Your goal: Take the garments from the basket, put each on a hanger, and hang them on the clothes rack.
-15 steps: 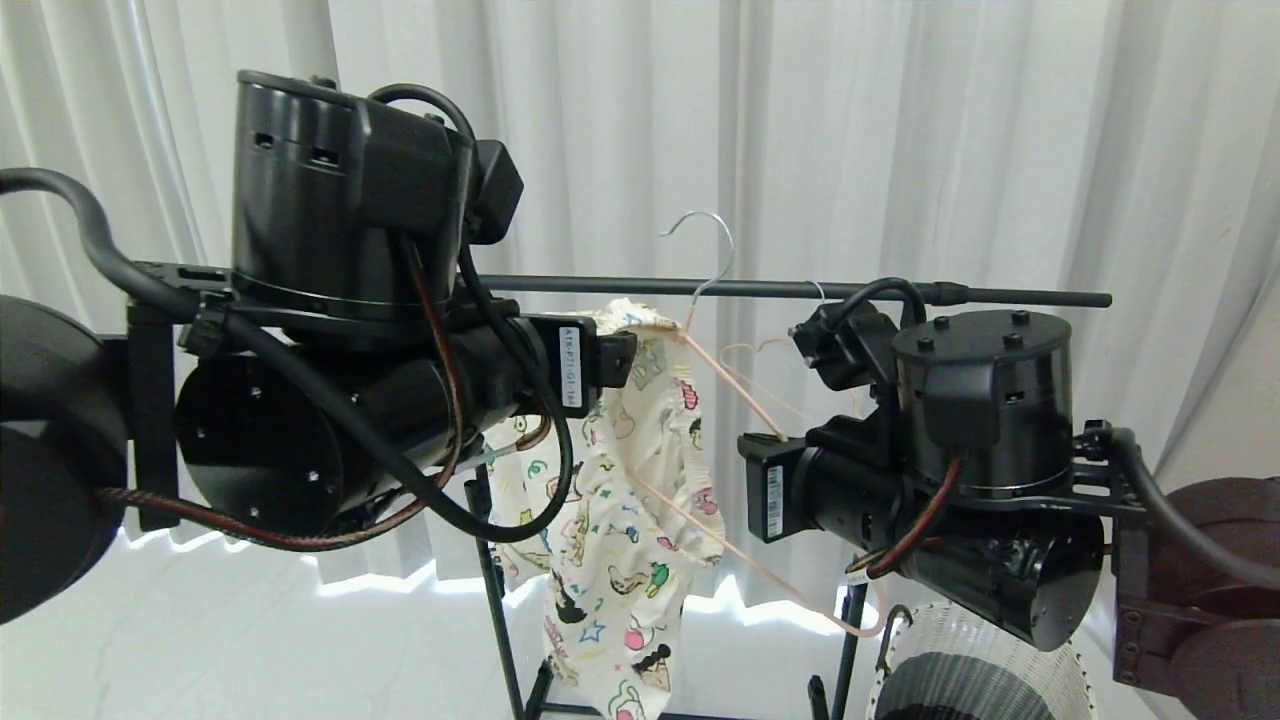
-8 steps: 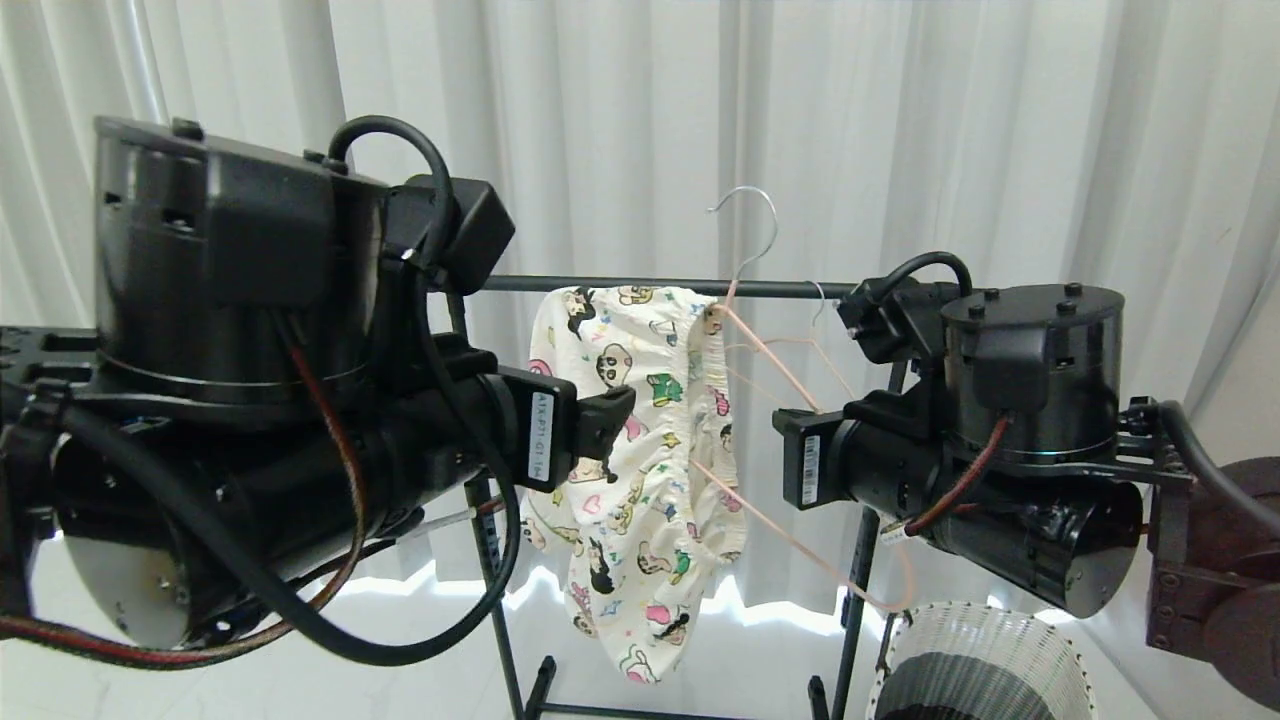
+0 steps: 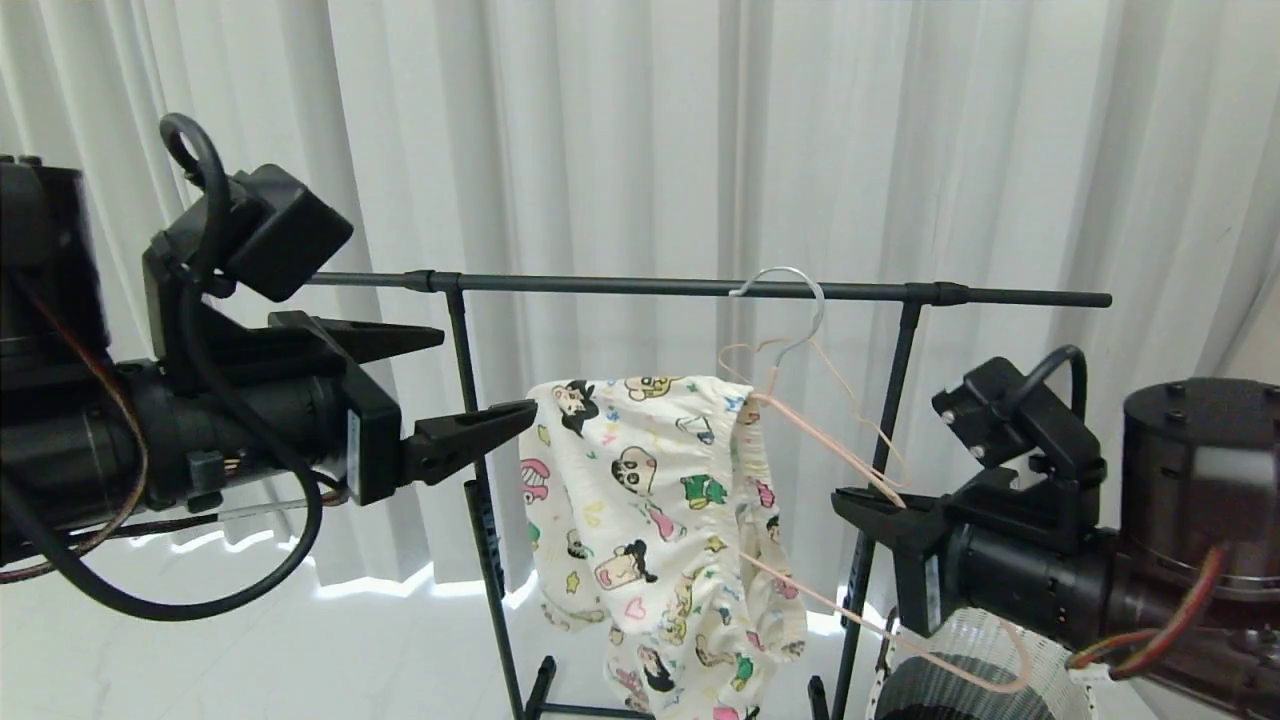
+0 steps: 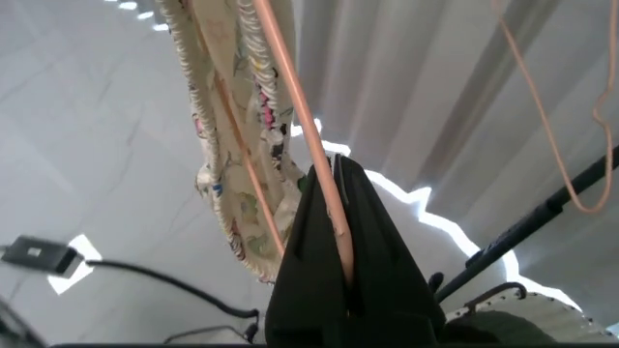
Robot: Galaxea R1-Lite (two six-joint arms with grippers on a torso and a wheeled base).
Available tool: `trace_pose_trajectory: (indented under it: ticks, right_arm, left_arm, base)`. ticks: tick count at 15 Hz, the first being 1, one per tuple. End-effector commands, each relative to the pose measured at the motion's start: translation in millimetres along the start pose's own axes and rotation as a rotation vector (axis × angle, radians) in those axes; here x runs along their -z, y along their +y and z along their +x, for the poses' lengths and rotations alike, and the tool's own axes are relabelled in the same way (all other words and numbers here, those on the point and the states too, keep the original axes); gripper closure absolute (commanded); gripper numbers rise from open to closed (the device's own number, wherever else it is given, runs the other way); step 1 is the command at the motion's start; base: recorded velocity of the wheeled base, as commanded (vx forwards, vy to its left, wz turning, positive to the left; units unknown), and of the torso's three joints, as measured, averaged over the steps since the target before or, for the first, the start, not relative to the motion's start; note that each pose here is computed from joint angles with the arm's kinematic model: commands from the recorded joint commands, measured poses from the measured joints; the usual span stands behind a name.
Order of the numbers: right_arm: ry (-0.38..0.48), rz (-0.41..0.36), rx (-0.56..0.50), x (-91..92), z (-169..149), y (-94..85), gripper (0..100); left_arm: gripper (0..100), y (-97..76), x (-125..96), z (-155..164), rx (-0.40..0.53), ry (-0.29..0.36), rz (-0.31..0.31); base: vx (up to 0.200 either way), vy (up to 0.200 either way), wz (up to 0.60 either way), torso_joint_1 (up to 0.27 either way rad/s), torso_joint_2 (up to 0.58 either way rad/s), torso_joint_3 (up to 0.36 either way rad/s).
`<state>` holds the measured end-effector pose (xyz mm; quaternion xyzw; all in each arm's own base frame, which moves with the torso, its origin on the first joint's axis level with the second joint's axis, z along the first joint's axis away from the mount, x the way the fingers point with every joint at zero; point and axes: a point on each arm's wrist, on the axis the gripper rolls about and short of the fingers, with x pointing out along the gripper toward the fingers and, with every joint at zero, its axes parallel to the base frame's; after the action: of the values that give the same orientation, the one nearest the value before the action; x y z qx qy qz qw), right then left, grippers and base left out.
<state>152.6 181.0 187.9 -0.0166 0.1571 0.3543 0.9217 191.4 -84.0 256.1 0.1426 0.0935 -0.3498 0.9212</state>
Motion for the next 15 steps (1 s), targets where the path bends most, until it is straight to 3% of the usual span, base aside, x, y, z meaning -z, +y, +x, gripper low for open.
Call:
trace_pose_trajectory:
  ticks: [1, 3, 4, 7, 10, 15]
  right_arm:
    - [-0.024, -0.020, -0.058, 4.3, -24.9, -2.4, 100]
    - [-0.014, -0.054, -0.112, 11.0, -33.4, -2.8, 100]
    - [-0.011, -0.110, -0.160, 16.3, -40.5, -3.1, 100]
    - [0.022, -0.188, -0.221, 32.5, -49.8, -3.2, 100]
    - [0.030, -0.201, -0.262, 35.1, -51.0, 4.4, 100]
    - [0.032, -0.222, -0.319, 36.7, -52.6, 14.9, 100]
  left_arm:
    - [0, 0.8, 15.8, -11.9, 0.058, -0.001, 0.036]
    - [0, -13.2, 24.7, -14.5, 0.216, -0.027, 0.076]
    - [0, -32.1, 34.8, -11.4, 0.347, -0.024, 0.129]
    - [0, -60.3, 38.0, -8.8, 0.494, -0.033, 0.190]
    - [0, -74.6, 38.6, -4.2, 0.572, -0.028, 0.204]
    - [0, -75.7, 48.0, 13.7, 0.592, 0.041, 0.177]
  base:
    - [0.000, 0.000, 0.00, 0.000, 0.00, 0.000]
    - [0.000, 0.000, 0.00, 0.000, 0.00, 0.000]
    - [0.000, 0.000, 0.00, 0.000, 0.00, 0.000]
    - [0.000, 0.000, 0.00, 0.000, 0.00, 0.000]
    - [0.000, 0.000, 0.00, 0.000, 0.00, 0.000]
    - [0.000, 0.000, 0.00, 0.000, 0.00, 0.000]
